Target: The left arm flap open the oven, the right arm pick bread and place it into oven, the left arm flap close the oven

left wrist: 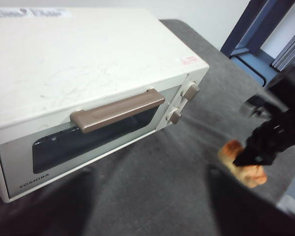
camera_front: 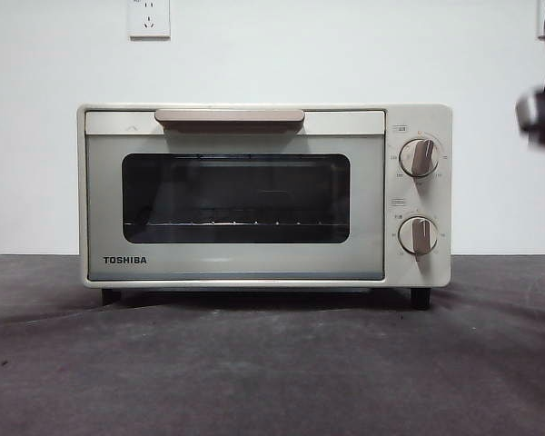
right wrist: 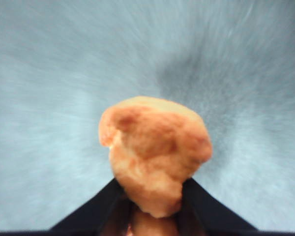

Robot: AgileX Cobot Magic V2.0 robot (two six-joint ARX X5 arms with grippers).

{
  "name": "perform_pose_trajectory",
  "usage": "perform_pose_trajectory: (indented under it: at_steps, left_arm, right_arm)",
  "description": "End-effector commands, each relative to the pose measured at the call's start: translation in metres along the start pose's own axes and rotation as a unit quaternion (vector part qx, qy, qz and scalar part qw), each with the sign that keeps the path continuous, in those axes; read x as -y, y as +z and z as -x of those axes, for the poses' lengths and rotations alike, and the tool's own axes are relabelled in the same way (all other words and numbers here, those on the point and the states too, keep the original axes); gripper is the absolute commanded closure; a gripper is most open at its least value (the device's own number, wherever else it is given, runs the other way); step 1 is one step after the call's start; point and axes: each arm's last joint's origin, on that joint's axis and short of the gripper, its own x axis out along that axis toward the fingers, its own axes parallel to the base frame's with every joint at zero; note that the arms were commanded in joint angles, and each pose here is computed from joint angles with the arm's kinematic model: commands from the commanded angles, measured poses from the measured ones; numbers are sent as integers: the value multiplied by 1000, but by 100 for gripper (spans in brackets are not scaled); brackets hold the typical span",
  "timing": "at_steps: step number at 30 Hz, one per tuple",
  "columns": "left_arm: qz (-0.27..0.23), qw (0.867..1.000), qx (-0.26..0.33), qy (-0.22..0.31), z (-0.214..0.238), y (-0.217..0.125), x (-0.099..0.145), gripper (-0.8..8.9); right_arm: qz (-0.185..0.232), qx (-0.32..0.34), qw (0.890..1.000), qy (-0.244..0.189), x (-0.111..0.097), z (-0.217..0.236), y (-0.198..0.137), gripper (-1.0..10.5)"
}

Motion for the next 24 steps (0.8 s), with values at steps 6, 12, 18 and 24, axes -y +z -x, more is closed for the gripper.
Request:
perform_pose_trajectory:
  at_steps: [6, 12, 18, 24]
  left_arm:
    - [-15, 1000, -12, -17, -23, 27, 1, 805]
    - [-51, 997, -54, -38, -63, 42, -2, 804]
    - [-93, 992, -79, -40, -108, 44, -6, 804]
    - [-98, 991, -83, -39, -140, 41, -15, 804]
  right_arm:
    - [24, 109, 991, 69, -7, 56, -27, 848]
    - [52, 210, 964, 156, -9, 94, -60, 848]
    - [54, 291, 925, 236, -9, 121, -91, 848]
    - [64, 341, 903, 253, -7, 133, -111, 848]
